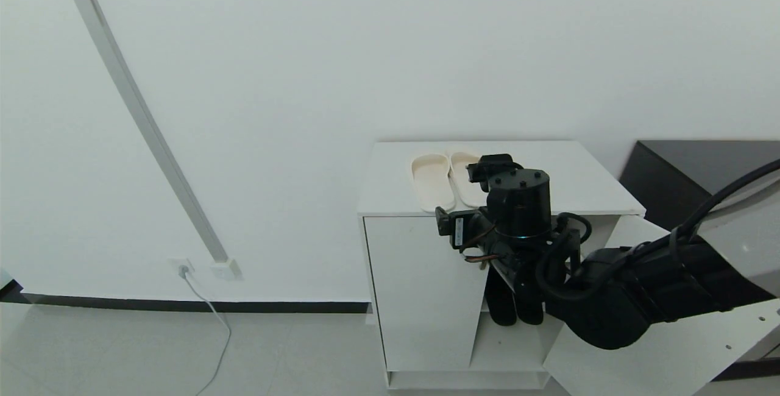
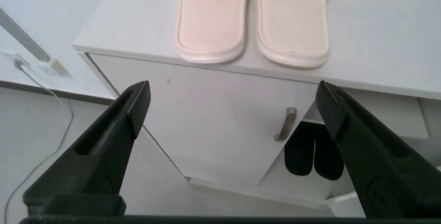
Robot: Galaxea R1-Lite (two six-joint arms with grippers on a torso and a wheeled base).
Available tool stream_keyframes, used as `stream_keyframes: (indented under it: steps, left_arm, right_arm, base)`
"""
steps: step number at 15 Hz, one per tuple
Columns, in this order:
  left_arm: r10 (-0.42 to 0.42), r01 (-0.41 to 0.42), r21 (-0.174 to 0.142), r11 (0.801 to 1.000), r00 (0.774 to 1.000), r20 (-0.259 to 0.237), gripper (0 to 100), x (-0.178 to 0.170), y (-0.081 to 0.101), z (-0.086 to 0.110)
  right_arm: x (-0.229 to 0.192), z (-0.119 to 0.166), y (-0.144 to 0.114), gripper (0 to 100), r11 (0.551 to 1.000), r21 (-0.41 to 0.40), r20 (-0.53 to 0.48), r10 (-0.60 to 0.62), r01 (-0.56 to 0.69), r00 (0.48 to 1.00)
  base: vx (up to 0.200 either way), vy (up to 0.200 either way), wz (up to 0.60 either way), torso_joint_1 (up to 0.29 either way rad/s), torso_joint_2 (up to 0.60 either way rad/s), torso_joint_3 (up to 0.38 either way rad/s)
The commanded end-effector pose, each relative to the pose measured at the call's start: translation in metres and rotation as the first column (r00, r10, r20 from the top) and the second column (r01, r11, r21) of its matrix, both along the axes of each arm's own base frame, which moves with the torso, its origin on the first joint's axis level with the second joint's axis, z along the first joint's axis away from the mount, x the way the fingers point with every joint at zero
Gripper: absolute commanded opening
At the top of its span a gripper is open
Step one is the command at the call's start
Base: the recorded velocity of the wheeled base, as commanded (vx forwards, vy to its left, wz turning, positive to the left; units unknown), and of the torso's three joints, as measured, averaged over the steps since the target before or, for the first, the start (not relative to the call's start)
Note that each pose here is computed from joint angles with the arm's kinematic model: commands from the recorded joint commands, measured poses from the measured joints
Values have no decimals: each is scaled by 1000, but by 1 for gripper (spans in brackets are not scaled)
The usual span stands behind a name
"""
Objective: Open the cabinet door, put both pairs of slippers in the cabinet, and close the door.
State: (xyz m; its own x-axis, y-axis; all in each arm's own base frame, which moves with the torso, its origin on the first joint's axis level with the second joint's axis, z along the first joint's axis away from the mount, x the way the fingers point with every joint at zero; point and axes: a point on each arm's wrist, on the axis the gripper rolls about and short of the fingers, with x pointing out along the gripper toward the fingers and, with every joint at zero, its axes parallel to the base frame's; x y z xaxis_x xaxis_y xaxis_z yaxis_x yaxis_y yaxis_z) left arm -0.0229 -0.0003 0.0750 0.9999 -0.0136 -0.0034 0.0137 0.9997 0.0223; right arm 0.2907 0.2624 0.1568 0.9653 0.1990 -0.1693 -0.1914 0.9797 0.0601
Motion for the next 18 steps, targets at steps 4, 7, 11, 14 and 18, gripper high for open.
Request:
stream_keyframes:
  steps: [4,7,11,14,18]
  left_arm:
    - [0,0,-1,1000,1000,-1,0,0,0,0]
    - [0,0,-1,1000,1000,-1,0,0,0,0]
    - [0,0,-2,1000,1000,-1,0,0,0,0]
    - [0,0,-4,1000,1000,-1,0,0,0,0]
    - [0,0,-4,1000,1000,-1,0,0,0,0]
  right_arm:
    - [3,-9,2,100,1000,-17,-16,-2,2,1000]
    - [4,-10,2,100,1000,-19,-17,-2,2,1000]
    - [6,-17,4,100,999,-32,-29,0,-1,1000]
    - [14,-28,7,100,999,-43,-41,-10,8,999]
    - [25,-42,15,100,999,-35,-27,-12,11,1000]
  base:
    - [200,0,0,-3,-2,6]
    - [200,0,0,7,4,2]
    - [200,0,0,6,0,4]
    - [0,0,0,0,0,0]
    - [0,0,0,0,0,0]
